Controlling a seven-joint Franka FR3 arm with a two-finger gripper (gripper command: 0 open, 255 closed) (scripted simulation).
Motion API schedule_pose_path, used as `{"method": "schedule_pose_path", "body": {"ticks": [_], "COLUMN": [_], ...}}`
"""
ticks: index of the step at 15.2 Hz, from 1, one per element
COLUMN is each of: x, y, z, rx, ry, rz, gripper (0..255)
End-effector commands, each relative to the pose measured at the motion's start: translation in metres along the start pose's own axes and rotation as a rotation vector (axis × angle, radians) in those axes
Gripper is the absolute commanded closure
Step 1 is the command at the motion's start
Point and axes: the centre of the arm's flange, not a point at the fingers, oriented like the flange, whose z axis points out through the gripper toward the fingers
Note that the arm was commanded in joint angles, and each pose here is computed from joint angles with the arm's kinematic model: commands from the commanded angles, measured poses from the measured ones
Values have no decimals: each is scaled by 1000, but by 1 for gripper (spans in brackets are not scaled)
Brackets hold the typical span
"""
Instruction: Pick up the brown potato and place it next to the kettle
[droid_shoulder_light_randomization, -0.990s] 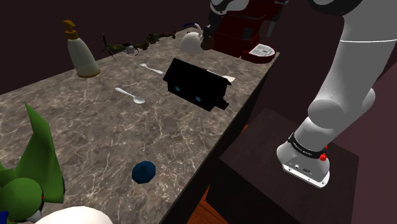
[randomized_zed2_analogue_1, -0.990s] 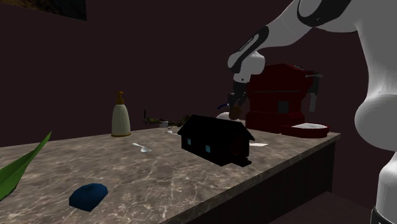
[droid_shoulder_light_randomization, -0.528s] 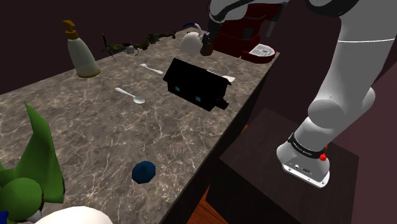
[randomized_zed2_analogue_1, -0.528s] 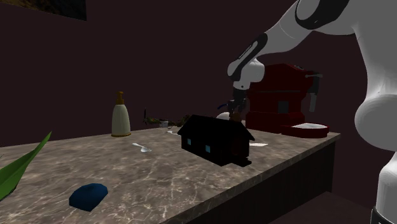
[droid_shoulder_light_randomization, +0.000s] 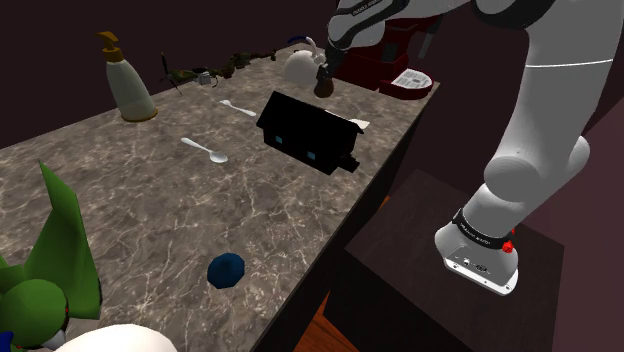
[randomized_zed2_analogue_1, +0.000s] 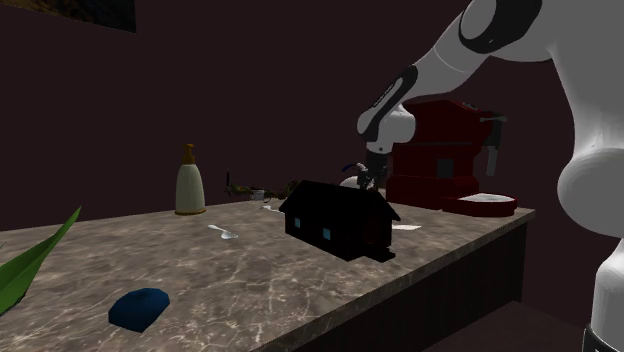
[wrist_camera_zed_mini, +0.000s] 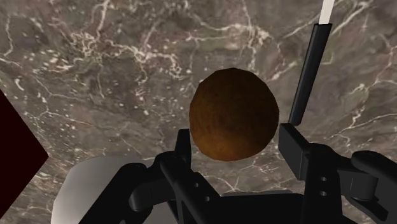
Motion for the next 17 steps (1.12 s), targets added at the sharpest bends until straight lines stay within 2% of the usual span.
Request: {"method": "schedule_pose_path", "body": {"ticks": [1,7,15,16,17], "x": [-2,-12,-12,-13,-12], "y": [0,-2,-2,-3,-1], "z": [11,43,43,43,44], "rx": [0,0,0,0,0], "ry": [1,1,1,1,1], "rz": [0,0,0,0,0], "gripper": [255,255,255,0,0]}}
